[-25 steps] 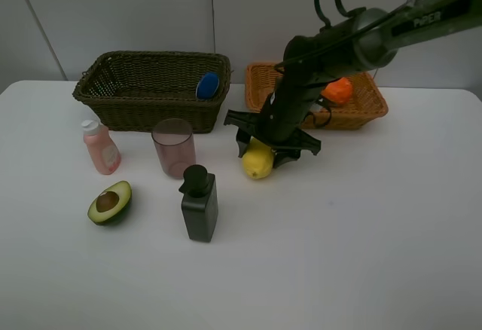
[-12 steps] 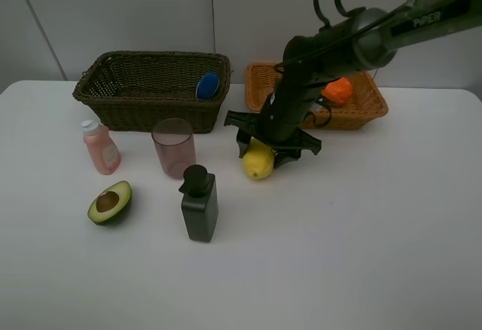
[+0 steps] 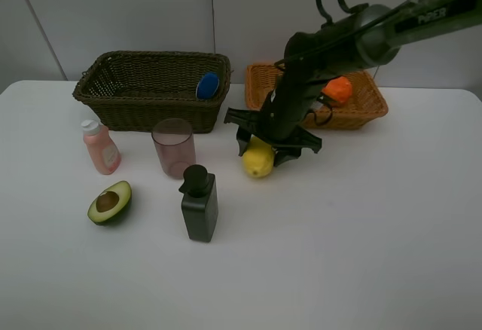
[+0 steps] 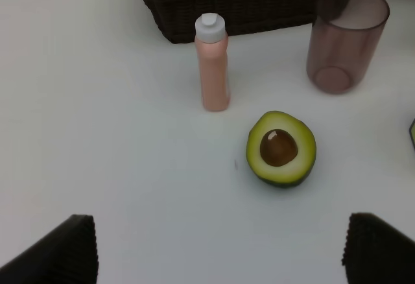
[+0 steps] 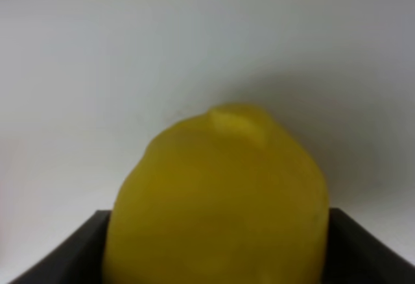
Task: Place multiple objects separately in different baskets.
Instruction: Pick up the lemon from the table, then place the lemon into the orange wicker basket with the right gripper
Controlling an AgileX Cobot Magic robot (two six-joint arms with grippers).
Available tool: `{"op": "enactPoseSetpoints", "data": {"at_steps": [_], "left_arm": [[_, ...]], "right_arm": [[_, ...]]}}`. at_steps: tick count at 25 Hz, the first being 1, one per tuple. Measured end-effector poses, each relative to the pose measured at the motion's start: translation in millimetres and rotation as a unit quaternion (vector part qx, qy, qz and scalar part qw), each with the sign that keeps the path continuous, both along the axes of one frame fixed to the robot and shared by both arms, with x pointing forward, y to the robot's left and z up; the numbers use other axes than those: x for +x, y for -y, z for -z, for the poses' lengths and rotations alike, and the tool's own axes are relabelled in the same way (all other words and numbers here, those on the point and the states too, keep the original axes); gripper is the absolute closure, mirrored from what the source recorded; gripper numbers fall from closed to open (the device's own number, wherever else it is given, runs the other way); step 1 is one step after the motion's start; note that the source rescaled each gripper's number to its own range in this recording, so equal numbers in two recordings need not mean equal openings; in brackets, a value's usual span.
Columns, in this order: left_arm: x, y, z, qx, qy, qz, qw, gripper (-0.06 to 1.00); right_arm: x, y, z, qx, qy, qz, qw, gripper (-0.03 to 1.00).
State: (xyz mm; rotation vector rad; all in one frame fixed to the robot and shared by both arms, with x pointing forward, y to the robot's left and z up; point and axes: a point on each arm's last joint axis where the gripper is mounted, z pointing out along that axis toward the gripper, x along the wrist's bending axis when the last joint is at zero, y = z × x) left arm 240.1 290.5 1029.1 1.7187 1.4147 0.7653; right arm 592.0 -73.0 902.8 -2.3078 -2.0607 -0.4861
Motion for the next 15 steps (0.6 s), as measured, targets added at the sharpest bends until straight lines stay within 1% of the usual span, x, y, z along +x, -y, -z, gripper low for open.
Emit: {"op": "enactPoseSetpoints", "data": {"at_steps": [8,15], "left_arm": [[0,0,0,0.0,0.0,0.0,1.0,-0.05],[0,0,0,0.0,0.0,0.0,1.0,-0.05]], "right_arm": [[-4,4,-34,0.005,0.023,-0.008,1.0,0.54],[-10,13,-75,-0.01,0.068,-0.029,0.997,0.54]]}}
